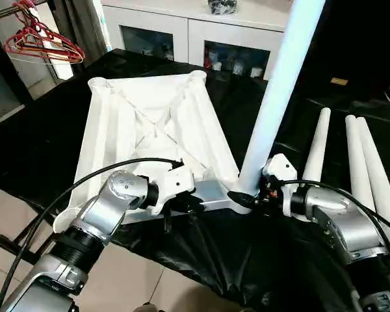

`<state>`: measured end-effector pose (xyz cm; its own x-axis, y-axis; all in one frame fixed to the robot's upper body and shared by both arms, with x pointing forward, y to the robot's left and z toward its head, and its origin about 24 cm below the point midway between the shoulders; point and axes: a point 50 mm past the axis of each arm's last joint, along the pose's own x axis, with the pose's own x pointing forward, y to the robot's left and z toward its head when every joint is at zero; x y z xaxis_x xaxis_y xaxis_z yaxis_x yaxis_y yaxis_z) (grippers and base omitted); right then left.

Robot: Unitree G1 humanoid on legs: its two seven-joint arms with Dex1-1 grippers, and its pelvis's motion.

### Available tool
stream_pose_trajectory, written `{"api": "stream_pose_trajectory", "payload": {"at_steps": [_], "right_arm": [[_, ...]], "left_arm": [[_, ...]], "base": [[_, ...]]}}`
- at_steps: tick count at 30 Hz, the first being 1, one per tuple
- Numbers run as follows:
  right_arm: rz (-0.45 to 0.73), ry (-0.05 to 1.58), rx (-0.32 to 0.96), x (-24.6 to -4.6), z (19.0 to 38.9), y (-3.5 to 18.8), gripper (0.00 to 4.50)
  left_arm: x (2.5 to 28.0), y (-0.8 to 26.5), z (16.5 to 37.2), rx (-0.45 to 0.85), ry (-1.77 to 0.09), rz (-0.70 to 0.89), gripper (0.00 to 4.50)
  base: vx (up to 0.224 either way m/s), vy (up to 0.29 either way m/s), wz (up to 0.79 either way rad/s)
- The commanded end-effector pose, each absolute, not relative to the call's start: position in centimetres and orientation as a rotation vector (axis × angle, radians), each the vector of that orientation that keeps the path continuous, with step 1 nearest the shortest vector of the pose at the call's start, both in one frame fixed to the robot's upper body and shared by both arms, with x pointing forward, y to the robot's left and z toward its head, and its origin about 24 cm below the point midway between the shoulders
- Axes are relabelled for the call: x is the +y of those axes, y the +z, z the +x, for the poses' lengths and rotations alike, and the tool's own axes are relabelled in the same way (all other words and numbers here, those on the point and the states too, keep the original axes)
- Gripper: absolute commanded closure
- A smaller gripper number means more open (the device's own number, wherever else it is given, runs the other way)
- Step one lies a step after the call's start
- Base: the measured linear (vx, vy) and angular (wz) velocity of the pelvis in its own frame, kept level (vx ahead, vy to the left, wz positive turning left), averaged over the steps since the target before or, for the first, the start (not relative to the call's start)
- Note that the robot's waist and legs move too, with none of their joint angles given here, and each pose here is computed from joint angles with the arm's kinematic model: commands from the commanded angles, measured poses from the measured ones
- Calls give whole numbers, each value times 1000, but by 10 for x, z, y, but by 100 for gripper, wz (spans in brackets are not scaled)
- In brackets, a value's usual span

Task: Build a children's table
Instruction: Rotate leg to tighten

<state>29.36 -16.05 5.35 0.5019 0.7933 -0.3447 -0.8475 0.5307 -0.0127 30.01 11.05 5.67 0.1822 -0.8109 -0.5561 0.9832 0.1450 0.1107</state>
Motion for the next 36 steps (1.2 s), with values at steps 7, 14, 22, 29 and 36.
{"api": "stream_pose_trajectory", "payload": {"at_steps": [7, 14, 22, 29, 36], "right_arm": [[-81, 626, 370, -141, 316, 22, 178], [-24, 421, 363, -113, 335, 18, 178], [-10, 445, 319, -103, 342, 27, 80], [-94, 598, 287, -117, 335, 33, 72], [-144, 784, 251, -144, 327, 50, 72]], "left_arm": [[86, 61, 329, 382, -1010, 435, 450], [53, 68, 341, 344, -895, 389, 450], [40, 69, 334, 304, -982, 438, 450], [54, 64, 324, 301, -1083, 463, 450], [73, 63, 313, 294, -1237, 489, 450]], "base": [[0, 0, 0], [0, 0, 0], [0, 0, 0], [0, 0, 0], [0, 0, 0]]}}
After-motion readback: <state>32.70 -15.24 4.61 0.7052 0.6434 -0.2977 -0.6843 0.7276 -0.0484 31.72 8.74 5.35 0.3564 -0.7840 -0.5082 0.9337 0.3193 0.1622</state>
